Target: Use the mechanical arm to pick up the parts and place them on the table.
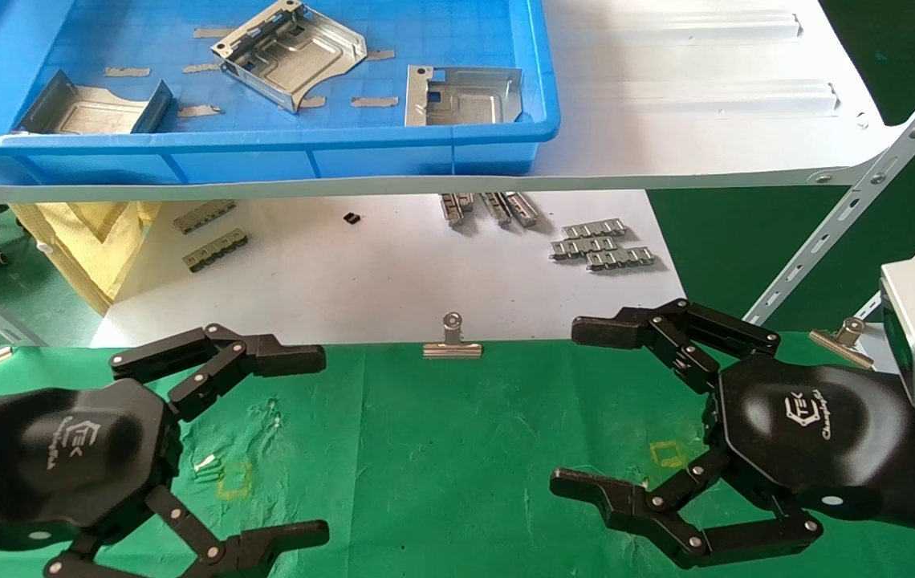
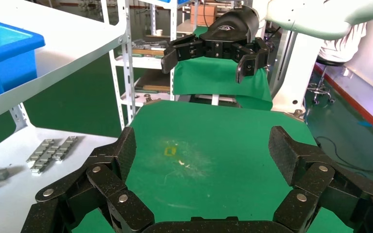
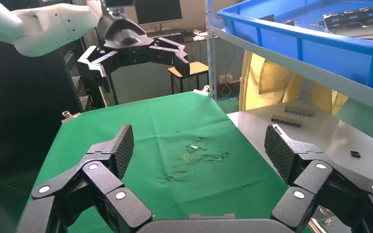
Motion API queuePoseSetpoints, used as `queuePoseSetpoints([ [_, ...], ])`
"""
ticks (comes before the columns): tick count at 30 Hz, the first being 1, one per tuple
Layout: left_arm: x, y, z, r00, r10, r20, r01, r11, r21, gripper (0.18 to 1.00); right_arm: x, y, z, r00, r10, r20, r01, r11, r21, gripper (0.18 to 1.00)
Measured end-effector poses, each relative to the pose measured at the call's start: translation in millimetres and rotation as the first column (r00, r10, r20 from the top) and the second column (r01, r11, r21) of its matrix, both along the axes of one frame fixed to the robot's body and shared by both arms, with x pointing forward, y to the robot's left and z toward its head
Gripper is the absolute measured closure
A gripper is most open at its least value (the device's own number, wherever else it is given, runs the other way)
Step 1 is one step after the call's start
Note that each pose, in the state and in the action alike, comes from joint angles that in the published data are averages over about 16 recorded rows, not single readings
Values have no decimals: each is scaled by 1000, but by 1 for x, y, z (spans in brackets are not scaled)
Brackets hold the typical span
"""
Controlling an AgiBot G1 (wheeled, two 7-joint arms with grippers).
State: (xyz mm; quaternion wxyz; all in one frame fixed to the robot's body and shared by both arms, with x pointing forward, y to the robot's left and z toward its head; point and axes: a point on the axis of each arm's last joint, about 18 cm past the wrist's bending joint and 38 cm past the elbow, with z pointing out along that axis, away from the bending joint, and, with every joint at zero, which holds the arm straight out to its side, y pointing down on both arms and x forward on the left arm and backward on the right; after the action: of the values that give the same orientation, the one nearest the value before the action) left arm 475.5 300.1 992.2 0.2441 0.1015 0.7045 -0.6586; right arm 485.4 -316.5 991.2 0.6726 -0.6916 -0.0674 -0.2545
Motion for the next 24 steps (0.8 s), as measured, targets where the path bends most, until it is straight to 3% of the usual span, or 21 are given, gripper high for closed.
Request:
queuePoseSetpoints([
  [24,0,0,0,1000,0,0,0,1000,0,184,0,0,0,1000,0,0,0,1000,0,179],
])
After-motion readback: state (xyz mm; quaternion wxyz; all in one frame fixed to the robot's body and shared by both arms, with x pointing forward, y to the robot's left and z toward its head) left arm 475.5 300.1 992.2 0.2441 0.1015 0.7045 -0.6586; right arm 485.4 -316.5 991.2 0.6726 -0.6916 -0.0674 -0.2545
